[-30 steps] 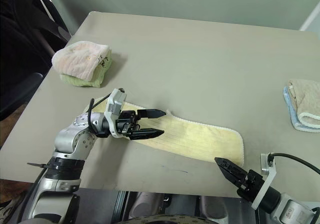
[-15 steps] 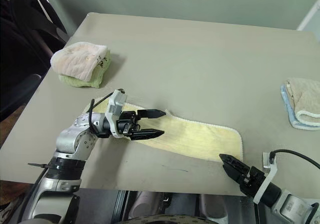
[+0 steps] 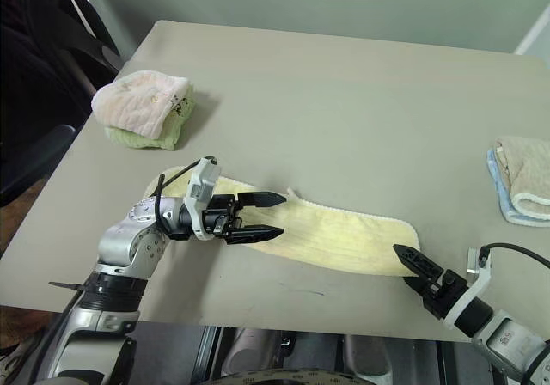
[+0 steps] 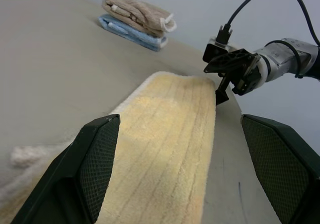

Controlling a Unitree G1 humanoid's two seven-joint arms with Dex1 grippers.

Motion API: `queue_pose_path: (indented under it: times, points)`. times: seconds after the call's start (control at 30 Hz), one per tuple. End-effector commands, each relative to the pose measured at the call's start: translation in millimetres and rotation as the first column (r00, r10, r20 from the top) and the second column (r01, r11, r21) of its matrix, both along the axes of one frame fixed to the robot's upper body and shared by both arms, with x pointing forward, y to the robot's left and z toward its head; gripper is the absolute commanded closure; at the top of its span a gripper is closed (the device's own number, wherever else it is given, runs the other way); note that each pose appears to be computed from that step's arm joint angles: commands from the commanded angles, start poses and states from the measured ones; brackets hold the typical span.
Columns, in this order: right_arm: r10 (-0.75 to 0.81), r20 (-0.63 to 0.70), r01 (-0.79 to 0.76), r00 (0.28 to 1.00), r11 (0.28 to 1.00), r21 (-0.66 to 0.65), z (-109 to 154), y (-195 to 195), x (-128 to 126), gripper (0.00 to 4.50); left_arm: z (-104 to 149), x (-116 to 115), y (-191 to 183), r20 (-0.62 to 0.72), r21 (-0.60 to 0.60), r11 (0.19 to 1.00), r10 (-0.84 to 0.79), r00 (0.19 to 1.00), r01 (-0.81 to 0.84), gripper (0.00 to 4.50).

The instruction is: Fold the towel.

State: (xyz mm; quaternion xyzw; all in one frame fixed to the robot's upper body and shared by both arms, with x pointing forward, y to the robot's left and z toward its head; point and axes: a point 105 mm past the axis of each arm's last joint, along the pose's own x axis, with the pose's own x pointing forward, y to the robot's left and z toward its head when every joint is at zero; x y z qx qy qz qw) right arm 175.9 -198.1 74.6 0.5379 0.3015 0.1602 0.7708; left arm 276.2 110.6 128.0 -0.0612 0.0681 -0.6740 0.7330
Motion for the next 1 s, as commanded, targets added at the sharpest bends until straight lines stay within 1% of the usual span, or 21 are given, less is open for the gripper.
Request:
queue_pose_path:
  times: [0.03,0.17,0.2,0.3,0.37,0.47,0.63,0.77,0.83,0.9,1.0]
  points:
    - [-0.014,-0.019,0.013,1.000,0.999,-0.039,-1.4,-7.6,-2.6,1.17,14.7,-1.2,-5.3,0.055,-0.010,1.000,-0.016,0.998,0.016,0.29]
    - [-0.008,-0.006,0.008,1.000,0.999,-0.035,1.5,-6.7,-5.3,2.59,16.5,0.7,-6.4,0.058,-0.007,1.000,-0.015,0.998,0.015,0.29]
    - [-0.012,-0.003,0.012,1.000,0.999,-0.034,2.0,-7.5,-5.3,2.85,16.5,1.7,-6.3,0.059,-0.005,1.000,-0.014,0.998,0.014,0.29]
    - [-0.017,0.002,0.018,1.000,0.999,-0.036,3.2,-9.4,-5.7,3.89,15.5,4.0,-6.1,0.058,-0.002,1.000,-0.012,0.998,0.013,0.29]
    - [-0.046,0.009,0.046,0.999,0.998,-0.048,4.7,-15.9,-4.4,4.47,14.1,5.0,-6.3,0.058,0.000,1.000,-0.013,0.998,0.013,0.29]
    - [-0.067,0.022,0.068,0.998,0.995,-0.071,8.2,-29.0,-3.6,4.47,12.0,5.7,-6.2,0.056,0.001,1.000,-0.017,0.998,0.017,0.29]
    - [-0.067,0.078,0.076,0.995,0.989,-0.127,25.4,-54.3,-0.1,4.47,7.5,6.9,-2.6,0.055,0.004,1.000,-0.018,0.998,0.018,0.29]
    - [-0.071,0.093,0.086,0.993,0.982,-0.171,34.5,-70.9,4.9,4.47,3.7,7.0,-0.1,0.055,0.006,1.000,-0.022,0.998,0.021,0.29]
    - [-0.065,0.102,0.085,0.993,0.973,-0.213,39.4,-82.3,7.9,4.47,1.8,6.7,0.8,0.054,0.004,1.000,-0.022,0.998,0.022,0.29]
    - [-0.015,0.093,0.040,0.996,0.962,-0.271,40.9,-86.8,6.9,4.47,0.3,6.3,1.5,0.053,0.003,1.000,-0.022,0.998,0.021,0.29]
    - [0.070,0.071,-0.042,0.995,0.940,-0.338,39.6,-82.8,3.3,4.47,-0.7,5.9,2.1,0.056,0.005,1.000,-0.021,0.998,0.021,0.29]
